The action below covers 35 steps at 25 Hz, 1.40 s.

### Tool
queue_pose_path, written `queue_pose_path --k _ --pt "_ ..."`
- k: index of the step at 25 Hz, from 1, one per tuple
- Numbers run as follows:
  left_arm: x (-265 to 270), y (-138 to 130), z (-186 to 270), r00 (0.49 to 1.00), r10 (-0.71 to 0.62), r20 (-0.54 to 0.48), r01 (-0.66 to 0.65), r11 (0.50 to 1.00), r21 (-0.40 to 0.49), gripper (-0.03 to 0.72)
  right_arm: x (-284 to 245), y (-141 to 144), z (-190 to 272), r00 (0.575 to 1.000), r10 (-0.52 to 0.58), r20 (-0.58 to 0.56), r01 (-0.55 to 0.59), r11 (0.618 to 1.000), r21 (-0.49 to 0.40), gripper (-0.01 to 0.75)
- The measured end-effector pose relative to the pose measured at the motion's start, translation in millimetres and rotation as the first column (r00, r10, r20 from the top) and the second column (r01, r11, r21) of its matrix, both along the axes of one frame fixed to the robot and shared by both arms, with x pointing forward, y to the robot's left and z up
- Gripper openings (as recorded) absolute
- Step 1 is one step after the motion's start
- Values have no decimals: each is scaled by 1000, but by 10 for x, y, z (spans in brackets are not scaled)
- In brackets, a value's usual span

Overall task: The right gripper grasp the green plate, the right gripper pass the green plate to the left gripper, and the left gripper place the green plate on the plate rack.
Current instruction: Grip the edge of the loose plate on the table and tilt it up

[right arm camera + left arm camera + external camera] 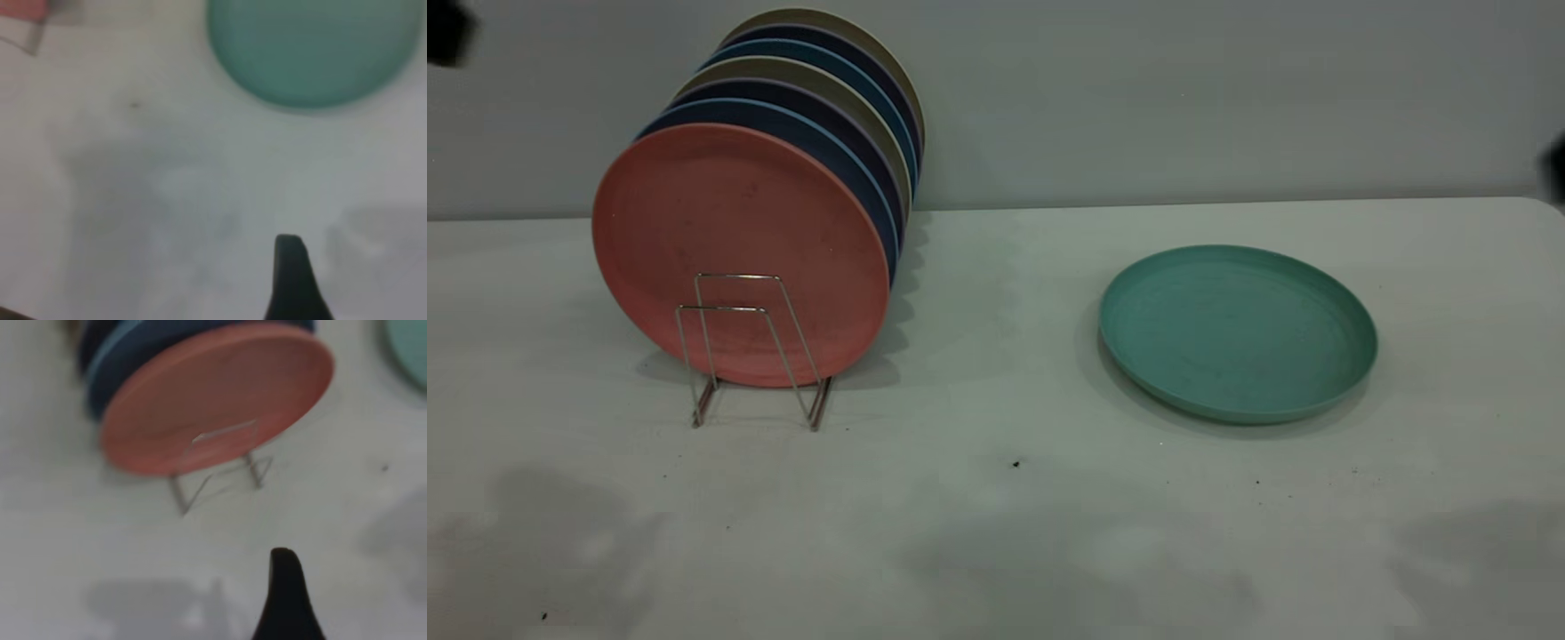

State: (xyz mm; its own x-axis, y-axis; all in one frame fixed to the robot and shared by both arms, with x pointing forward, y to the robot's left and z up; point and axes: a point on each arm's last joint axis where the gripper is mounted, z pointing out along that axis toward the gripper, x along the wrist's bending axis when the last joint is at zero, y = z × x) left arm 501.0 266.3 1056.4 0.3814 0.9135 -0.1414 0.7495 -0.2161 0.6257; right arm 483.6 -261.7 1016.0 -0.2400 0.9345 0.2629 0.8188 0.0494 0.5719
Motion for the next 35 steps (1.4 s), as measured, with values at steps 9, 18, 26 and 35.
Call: queue_pose_path --k 9,18,26,35 --pt "601 -523 -496 985 -169 -39 158 967 -199 555 731 114 -619 994 19 -103 -6 992 129 513" --pt "846 -1342 -1116 959 -258 -116 224 942 -250 555 1351 -174 -1227 974 -51 -220 90 981 172 513" --pt "796 -1666 -1485 952 -261 -159 219 946 -238 555 1676 -653 -1731 945 -120 -303 195 954 230 499" --pt "827 -1673 -1550 964 -213 -159 173 957 -232 555 1948 -690 -2138 941 -107 -320 199 943 268 492"
